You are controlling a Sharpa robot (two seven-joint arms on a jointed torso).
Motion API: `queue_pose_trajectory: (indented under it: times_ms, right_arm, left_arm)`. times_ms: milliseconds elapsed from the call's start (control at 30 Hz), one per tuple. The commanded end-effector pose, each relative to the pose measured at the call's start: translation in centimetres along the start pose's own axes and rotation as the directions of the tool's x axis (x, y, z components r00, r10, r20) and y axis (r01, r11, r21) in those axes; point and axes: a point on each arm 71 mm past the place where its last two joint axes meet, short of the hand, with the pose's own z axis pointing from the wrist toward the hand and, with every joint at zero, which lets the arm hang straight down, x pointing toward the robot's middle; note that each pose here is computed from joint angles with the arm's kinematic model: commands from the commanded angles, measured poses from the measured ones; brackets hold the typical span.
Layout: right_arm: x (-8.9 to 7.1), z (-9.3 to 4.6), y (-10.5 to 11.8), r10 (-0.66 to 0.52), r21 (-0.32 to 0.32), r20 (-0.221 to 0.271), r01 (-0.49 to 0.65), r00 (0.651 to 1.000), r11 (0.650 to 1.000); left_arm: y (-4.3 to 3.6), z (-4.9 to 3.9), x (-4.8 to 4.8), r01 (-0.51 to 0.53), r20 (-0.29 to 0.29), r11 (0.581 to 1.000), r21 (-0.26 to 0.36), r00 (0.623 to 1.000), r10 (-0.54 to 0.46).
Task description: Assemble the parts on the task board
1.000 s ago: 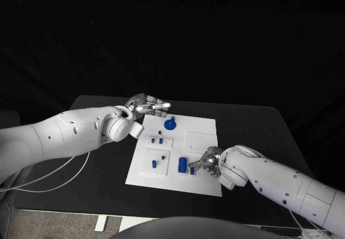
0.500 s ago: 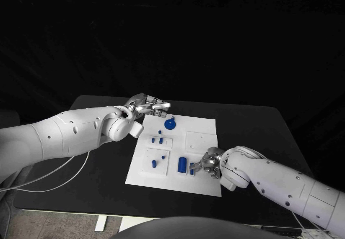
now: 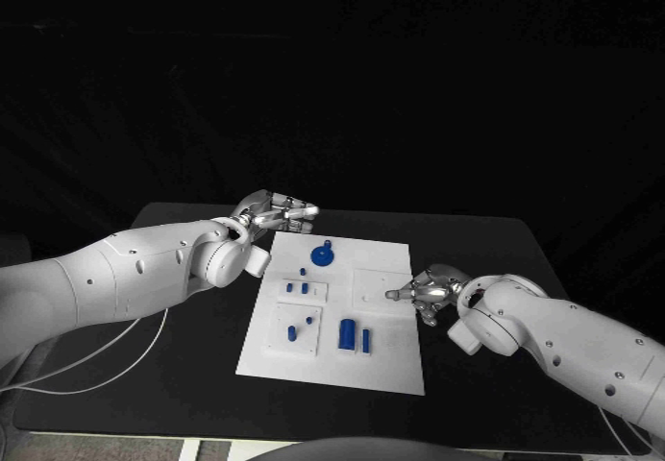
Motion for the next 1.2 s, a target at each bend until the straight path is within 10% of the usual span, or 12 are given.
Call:
queue_pose_trajectory:
  times_ms: [33, 233, 567, 833, 867, 933, 1200]
  right_arm:
    - [-2.0, 0.2, 1.3, 0.175, -0.218, 0.044, -0.161, 0.984, 0.963]
    - [-6.8, 1.6, 1.2, 0.365, -0.369, 0.101, -0.306, 0.925, 0.878]
    - [-10.6, 2.7, 0.5, 0.551, -0.521, 0.116, -0.422, 0.826, 0.742]
    - [-11.2, 2.8, 0.5, 0.583, -0.549, 0.121, -0.436, 0.803, 0.714]
    - [-11.2, 2.9, 0.0, 0.55, -0.487, 0.163, -0.418, 0.819, 0.767]
    - [-11.2, 2.9, 0.0, 0.551, -0.489, 0.164, -0.417, 0.819, 0.766]
    - [-10.7, 1.7, 2.0, 0.579, -0.546, 0.18, -0.409, 0.796, 0.731]
  left_arm:
    - [-0.55, 0.12, -0.65, 0.04, 0.091, 0.996, 0.076, 0.995, -0.047]
    - [-0.48, 0.53, -1.14, 0.072, 0.121, 0.994, 0.082, 0.989, -0.082]
    - [-0.27, 1.45, -1.64, 0.098, 0.142, 0.992, 0.075, 0.984, -0.108]
    - [0.34, 2.12, -1.44, 0.1, 0.15, 0.993, 0.065, 0.983, -0.109]
    - [0.34, 1.99, -1.48, 0.076, 0.149, 0.996, 0.051, 0.985, -0.083]
    - [0.34, 1.97, -1.41, 0.077, 0.15, 0.996, 0.052, 0.985, -0.083]
    - [0.22, 1.02, 0.84, 0.097, 0.183, 0.993, 0.07, 0.977, -0.109]
